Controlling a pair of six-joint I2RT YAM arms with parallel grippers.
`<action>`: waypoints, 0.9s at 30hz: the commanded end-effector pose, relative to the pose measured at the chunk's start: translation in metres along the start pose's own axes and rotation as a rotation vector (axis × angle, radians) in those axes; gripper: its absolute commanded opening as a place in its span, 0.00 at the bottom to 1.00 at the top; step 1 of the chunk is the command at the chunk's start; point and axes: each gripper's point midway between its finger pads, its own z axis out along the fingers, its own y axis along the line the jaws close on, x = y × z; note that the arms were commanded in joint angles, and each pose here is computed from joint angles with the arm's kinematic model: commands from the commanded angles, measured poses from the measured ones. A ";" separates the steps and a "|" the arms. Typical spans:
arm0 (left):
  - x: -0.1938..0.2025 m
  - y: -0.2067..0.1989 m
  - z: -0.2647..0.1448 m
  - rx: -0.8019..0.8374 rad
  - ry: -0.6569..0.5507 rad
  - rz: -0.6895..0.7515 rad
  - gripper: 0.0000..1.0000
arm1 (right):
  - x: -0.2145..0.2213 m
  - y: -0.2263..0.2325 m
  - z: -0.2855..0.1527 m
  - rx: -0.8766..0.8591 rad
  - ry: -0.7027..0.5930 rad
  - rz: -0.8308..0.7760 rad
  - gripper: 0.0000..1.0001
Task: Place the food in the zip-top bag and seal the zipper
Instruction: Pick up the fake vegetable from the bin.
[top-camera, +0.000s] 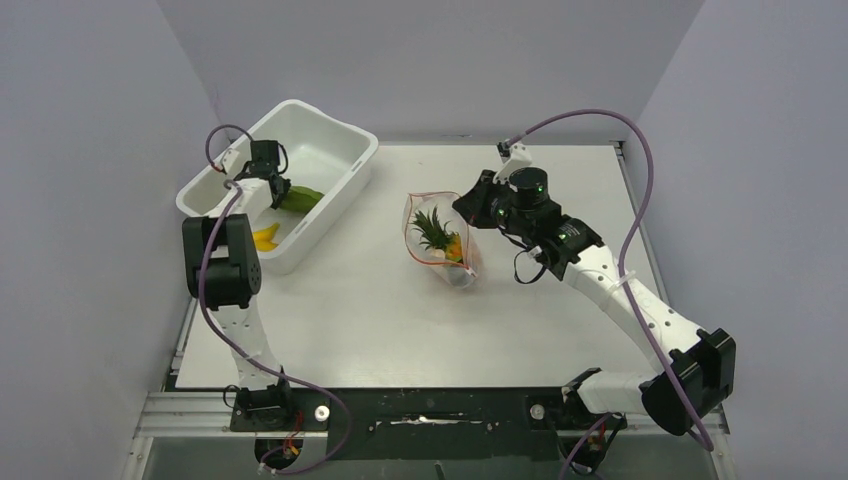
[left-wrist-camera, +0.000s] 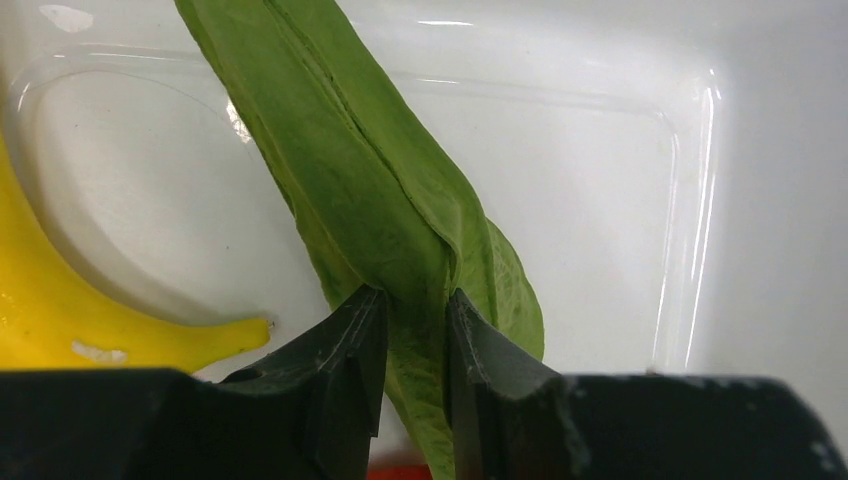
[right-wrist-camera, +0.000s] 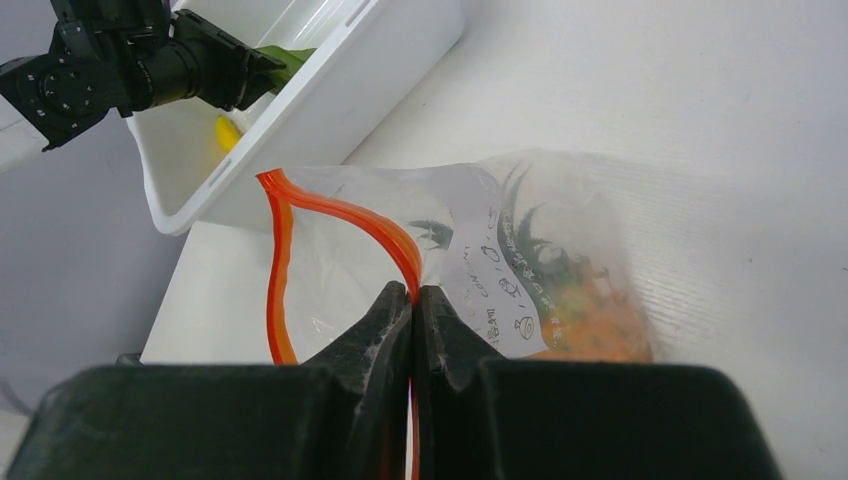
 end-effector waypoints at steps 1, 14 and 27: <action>-0.050 -0.042 -0.047 0.174 -0.138 -0.012 0.24 | -0.026 0.018 -0.013 -0.058 -0.102 -0.010 0.00; -0.075 -0.071 -0.117 0.320 -0.265 0.114 0.22 | -0.017 0.018 -0.008 -0.069 -0.084 0.003 0.00; -0.087 -0.092 -0.209 0.508 -0.441 0.235 0.22 | -0.019 0.027 -0.001 -0.101 -0.081 0.021 0.00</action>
